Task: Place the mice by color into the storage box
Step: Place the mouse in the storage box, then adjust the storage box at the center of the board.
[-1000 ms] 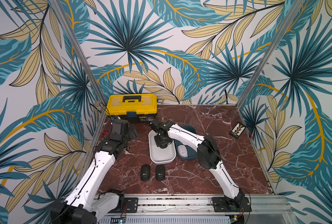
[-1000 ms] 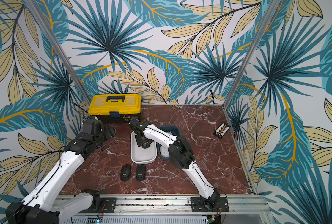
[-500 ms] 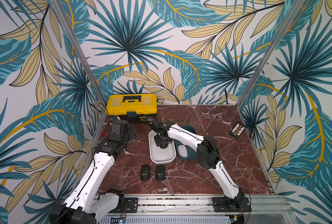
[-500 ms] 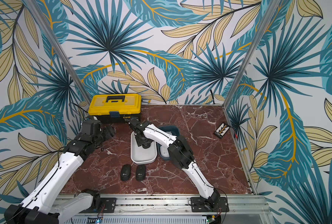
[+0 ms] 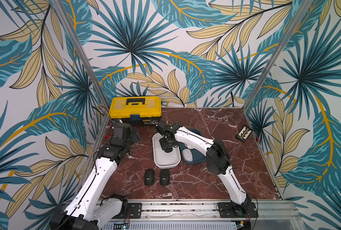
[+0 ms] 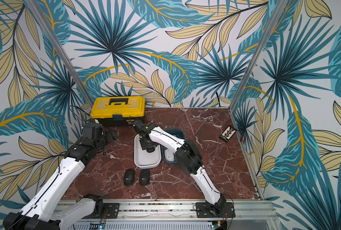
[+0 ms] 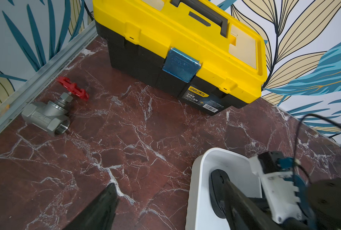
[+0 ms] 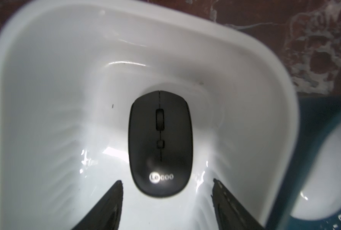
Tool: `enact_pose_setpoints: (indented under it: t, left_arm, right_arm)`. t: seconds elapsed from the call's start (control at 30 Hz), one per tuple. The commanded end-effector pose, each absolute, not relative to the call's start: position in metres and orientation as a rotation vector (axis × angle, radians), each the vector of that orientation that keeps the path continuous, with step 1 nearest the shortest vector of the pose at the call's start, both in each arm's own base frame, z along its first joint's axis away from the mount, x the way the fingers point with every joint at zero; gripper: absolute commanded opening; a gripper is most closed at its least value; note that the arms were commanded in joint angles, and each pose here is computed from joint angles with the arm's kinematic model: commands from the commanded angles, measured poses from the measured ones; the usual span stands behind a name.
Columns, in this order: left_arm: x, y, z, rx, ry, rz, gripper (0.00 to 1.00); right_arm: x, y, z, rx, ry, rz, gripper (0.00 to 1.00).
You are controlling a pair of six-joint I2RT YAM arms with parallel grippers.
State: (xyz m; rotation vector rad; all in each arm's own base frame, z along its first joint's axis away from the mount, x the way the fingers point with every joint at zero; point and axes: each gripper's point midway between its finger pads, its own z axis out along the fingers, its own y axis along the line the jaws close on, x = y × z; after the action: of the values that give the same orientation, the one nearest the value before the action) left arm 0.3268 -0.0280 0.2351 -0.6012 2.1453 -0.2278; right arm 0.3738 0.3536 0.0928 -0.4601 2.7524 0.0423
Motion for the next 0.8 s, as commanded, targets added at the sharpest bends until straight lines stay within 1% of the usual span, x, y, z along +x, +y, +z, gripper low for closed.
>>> enact_pose_setpoints:
  t: [0.0,0.17,0.27,0.3,0.43,0.53,0.6,0.77]
  left_arm:
    - [0.327,-0.024,0.238,-0.594,2.124,-0.205,0.85]
    - [0.333,-0.027,0.236,-0.589,2.128,-0.224,0.85]
    - [0.335,-0.029,0.235,-0.587,2.124,-0.233,0.85]
    - [0.335,-0.029,0.235,-0.586,2.123,-0.236,0.85]
    - [0.335,-0.03,0.232,-0.586,2.127,-0.242,0.85]
    - [0.335,-0.031,0.232,-0.582,2.13,-0.246,0.85]
    - [0.335,-0.031,0.233,-0.581,2.128,-0.251,0.85]
    - [0.333,-0.03,0.234,-0.583,2.124,-0.252,0.85]
  right_arm:
    - [0.358,0.346,0.156,-0.38,2.669,0.136,0.72]
    - [0.321,0.333,0.181,-0.332,2.662,0.161,0.74]
    - [0.293,0.327,0.178,-0.309,2.703,0.149,0.74]
    - [0.283,0.326,0.175,-0.299,2.718,0.151,0.77]
    - [0.243,0.33,0.159,-0.288,2.783,0.2,0.77]
    - [0.215,0.335,0.146,-0.308,2.84,0.209,0.73]
    - [0.202,0.339,0.14,-0.331,2.864,0.211,0.68]
    - [0.182,0.354,0.124,-0.386,2.914,0.249,0.64]
